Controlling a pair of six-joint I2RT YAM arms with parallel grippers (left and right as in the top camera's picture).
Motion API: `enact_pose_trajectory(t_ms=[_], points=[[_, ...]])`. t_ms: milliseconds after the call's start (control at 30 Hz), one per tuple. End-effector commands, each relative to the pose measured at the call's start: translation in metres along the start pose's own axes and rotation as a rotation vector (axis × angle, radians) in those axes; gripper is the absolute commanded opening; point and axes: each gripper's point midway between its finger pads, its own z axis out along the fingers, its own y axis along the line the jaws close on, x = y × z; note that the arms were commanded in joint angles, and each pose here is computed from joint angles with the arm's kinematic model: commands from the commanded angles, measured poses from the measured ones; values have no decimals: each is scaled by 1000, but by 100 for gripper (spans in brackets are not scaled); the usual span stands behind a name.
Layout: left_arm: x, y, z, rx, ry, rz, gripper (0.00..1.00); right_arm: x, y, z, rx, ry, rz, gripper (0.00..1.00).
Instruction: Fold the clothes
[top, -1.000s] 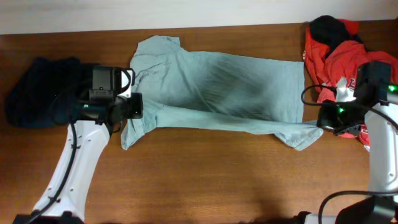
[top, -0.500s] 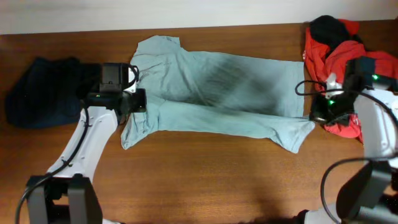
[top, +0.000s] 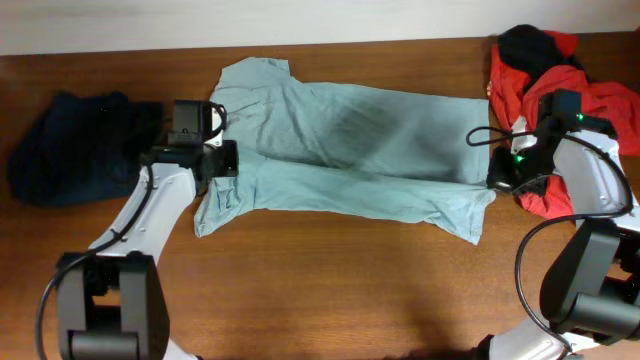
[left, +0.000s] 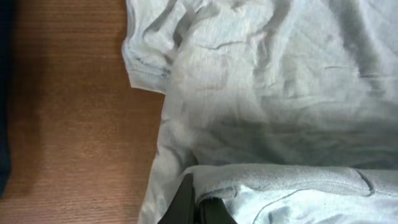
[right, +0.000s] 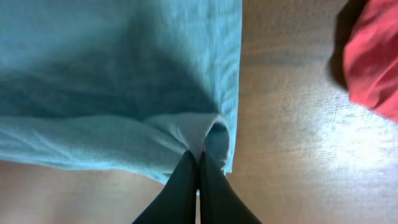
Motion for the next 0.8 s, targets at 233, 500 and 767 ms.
enact_pose_trajectory(t_ms=[233,500,767], points=[[-1,2,9,-12,-11,-9,68,-3,2,8,-10,3,4,67],[-24,0,-1,-5,-60,-11,99,-17,20,-16,-81,-29,17,88],[-102,-6,-58,11,-172,-10,99,-68,37,-94,-84,-217,-34,88]])
